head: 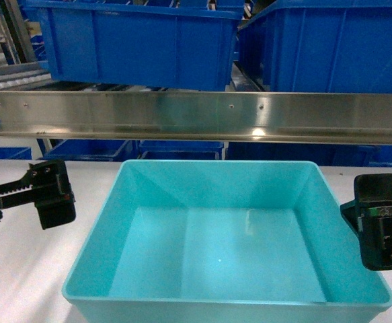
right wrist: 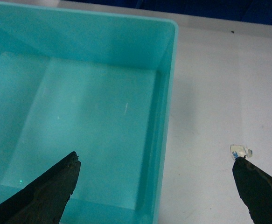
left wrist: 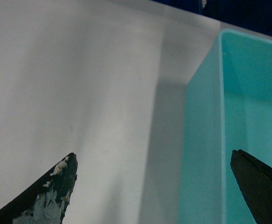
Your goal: Organize blue bins on left shelf correctly
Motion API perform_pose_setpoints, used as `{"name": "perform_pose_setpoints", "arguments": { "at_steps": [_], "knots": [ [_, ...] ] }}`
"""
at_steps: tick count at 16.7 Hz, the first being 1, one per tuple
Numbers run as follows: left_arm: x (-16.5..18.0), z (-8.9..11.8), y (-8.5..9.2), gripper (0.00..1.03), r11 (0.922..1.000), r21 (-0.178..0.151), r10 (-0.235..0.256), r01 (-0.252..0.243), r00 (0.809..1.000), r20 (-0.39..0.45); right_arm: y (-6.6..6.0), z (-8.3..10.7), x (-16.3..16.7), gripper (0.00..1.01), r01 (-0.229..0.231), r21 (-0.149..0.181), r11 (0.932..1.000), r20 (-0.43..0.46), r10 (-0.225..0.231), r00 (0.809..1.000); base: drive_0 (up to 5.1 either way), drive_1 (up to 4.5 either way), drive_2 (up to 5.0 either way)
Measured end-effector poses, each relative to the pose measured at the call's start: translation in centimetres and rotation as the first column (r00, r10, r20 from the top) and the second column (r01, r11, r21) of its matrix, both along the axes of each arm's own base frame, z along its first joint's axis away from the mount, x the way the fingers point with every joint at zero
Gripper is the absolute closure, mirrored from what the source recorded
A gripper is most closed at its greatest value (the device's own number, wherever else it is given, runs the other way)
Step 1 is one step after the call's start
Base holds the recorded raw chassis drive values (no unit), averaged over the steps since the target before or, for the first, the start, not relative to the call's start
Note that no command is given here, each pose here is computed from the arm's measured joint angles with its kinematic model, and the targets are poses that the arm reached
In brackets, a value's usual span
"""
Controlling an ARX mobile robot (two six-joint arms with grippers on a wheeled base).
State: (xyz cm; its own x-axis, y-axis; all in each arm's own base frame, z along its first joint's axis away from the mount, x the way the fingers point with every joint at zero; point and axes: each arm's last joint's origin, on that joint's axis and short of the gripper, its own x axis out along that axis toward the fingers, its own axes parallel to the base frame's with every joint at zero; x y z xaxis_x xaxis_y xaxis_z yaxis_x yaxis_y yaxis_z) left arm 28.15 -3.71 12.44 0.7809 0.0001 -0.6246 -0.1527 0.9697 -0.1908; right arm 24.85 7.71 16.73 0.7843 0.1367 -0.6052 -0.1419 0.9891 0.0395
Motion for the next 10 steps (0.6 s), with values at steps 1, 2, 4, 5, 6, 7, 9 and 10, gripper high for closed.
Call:
{"name": "perform_pose_setpoints", "arguments": {
  "at_steps": [1,2,4,5,6,7,9,10],
  "knots": [
    [0.3,-0.2,-0.3,0.05,0.9999,-0.007,-0.012,0.012,1.000,-0.014,0.1,-0.4,0.3,0.03,-0.001,-0.006,1.0000,-0.021,0.001,1.000,0.0,0.00,0.0],
    [0.6,-0.3,-0.7,0.05,0.9997,-0.009,-0.022,0.022,0.999,-0.023,0.2,-0.8,0.7,0.03,-0.004,-0.010,0.9999,-0.043,0.004,0.999,0.0,0.00,0.0],
    [0.9,-0.5,-1.5,0.05,0.9990,-0.015,-0.042,0.041,0.999,-0.030,0.3,-1.6,1.3,0.03,0.000,-0.019,0.9998,-0.070,-0.001,0.998,0.0,0.00,0.0],
    [1.2,-0.6,-1.8,0.05,0.9986,-0.022,-0.049,0.048,0.998,-0.034,0.3,-2.0,1.5,0.03,-0.003,-0.025,0.9997,-0.090,0.000,0.996,0.0,0.00,0.0],
    [1.4,-0.8,-2.2,0.05,0.9978,-0.025,-0.062,0.061,0.997,-0.040,0.3,-2.4,1.5,0.03,-0.006,-0.026,0.9996,-0.105,0.003,0.994,0.0,0.00,0.0],
    [1.7,-1.1,-2.6,0.05,0.9965,-0.032,-0.079,0.077,0.995,-0.057,0.3,-2.8,1.6,0.03,-0.008,-0.028,0.9996,-0.121,0.004,0.993,0.0,0.00,0.0],
    [2.1,-1.8,-3.4,0.05,0.9942,-0.040,-0.103,0.100,0.990,-0.093,0.3,-3.5,1.9,0.03,-0.009,-0.028,0.9996,-0.142,0.005,0.990,0.0,0.00,0.0],
    [2.2,-2.1,-3.8,0.05,0.9932,-0.042,-0.113,0.109,0.988,-0.103,0.4,-3.8,2.1,0.03,-0.009,-0.028,0.9996,-0.150,0.005,0.989,0.0,0.00,0.0]
  ]
}}
